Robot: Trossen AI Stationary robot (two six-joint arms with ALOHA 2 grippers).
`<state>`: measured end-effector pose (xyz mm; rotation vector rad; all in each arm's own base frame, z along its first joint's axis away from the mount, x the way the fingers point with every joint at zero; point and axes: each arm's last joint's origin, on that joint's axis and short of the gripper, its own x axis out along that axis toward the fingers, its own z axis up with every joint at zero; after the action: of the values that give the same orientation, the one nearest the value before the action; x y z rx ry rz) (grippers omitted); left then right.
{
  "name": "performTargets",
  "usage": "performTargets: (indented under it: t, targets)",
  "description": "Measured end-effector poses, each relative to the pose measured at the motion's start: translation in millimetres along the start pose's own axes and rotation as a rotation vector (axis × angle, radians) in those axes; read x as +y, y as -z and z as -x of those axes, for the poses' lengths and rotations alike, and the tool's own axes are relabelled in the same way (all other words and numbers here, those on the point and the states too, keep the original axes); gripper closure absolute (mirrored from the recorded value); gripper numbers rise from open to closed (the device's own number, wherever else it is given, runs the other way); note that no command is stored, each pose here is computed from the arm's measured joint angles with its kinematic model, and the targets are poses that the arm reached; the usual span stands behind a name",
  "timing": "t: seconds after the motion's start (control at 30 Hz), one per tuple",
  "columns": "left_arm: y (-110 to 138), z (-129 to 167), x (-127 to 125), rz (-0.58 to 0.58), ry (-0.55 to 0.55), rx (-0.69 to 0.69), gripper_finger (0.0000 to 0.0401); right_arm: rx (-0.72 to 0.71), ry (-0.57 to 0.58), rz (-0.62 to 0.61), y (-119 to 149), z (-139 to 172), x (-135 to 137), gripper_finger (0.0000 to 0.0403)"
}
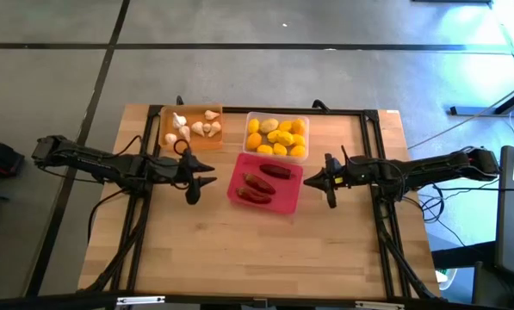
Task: Sort produce into baskets
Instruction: Return to Home Position
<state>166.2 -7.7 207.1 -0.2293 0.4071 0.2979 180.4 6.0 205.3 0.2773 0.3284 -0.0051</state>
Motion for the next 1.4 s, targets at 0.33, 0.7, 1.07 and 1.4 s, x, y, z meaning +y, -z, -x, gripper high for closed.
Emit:
performTargets:
  t: [0.33,0.7,1.07,1.4]
  targets:
    - [-7,7,-8,-0.234,0.062,-0.09,0.0231,0.019,-0.032,0.026,1,5,1,0.0393]
    - [22,19,10,-0.215,0.219,-0.225,0.0231,-0.056,-0.052,0.048,2,25,1,0.0393]
    - [39,32,30,-0.163,0.217,-0.38,0.0231,-0.192,-0.018,0.046,24,48,-7,0.0393]
    - [54,36,35,-0.143,0.236,-0.421,0.0231,-0.337,-0.054,0.063,34,65,-10,0.0393]
